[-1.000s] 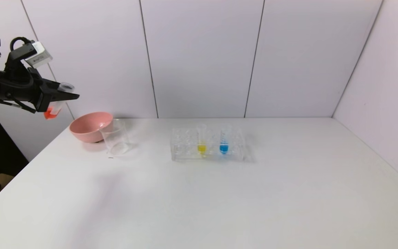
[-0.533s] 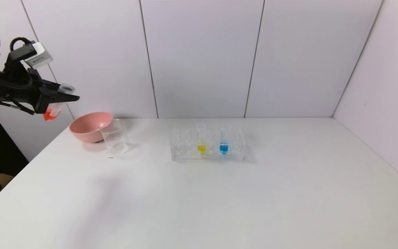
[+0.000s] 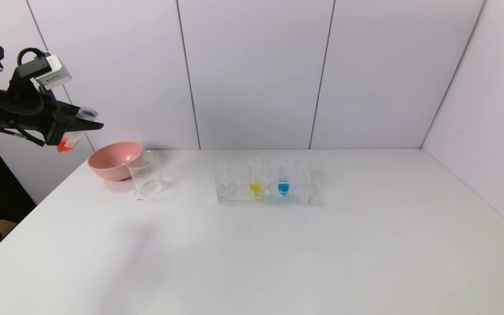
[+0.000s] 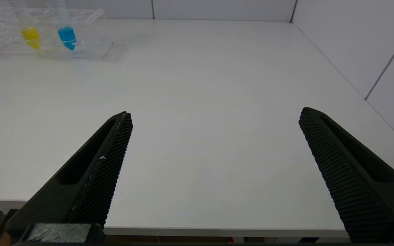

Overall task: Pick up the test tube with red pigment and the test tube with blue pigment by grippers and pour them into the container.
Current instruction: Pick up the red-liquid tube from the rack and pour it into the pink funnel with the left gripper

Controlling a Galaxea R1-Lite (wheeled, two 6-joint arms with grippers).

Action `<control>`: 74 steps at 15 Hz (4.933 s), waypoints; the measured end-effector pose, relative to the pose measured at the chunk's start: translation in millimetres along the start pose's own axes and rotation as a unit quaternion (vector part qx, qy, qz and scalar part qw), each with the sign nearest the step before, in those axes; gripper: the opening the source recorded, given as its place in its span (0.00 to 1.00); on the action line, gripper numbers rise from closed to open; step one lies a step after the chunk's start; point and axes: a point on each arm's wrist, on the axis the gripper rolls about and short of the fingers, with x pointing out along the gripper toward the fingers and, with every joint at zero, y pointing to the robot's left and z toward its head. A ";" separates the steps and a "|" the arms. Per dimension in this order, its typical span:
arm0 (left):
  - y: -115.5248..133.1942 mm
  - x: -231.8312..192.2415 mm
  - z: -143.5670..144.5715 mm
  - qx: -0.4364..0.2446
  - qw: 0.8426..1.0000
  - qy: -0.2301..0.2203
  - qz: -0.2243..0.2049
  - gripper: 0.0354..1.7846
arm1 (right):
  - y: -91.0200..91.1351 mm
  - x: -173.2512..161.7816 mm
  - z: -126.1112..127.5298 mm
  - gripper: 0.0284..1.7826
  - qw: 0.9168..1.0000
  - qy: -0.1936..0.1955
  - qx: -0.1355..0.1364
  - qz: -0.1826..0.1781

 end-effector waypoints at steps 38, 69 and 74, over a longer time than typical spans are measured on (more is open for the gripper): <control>5.1 58.5 -5.4 0.046 0.988 0.137 -0.048 0.25 | 0.0 0.0 0.0 1.00 1.000 0.000 0.000 0.000; -7.9 94.4 0.8 0.068 0.973 0.221 -0.024 0.25 | 0.0 0.0 0.0 1.00 1.000 0.000 0.000 0.000; -10.4 97.1 2.9 0.076 0.966 0.245 -0.013 0.25 | 0.0 0.0 0.0 1.00 1.000 0.000 0.000 0.000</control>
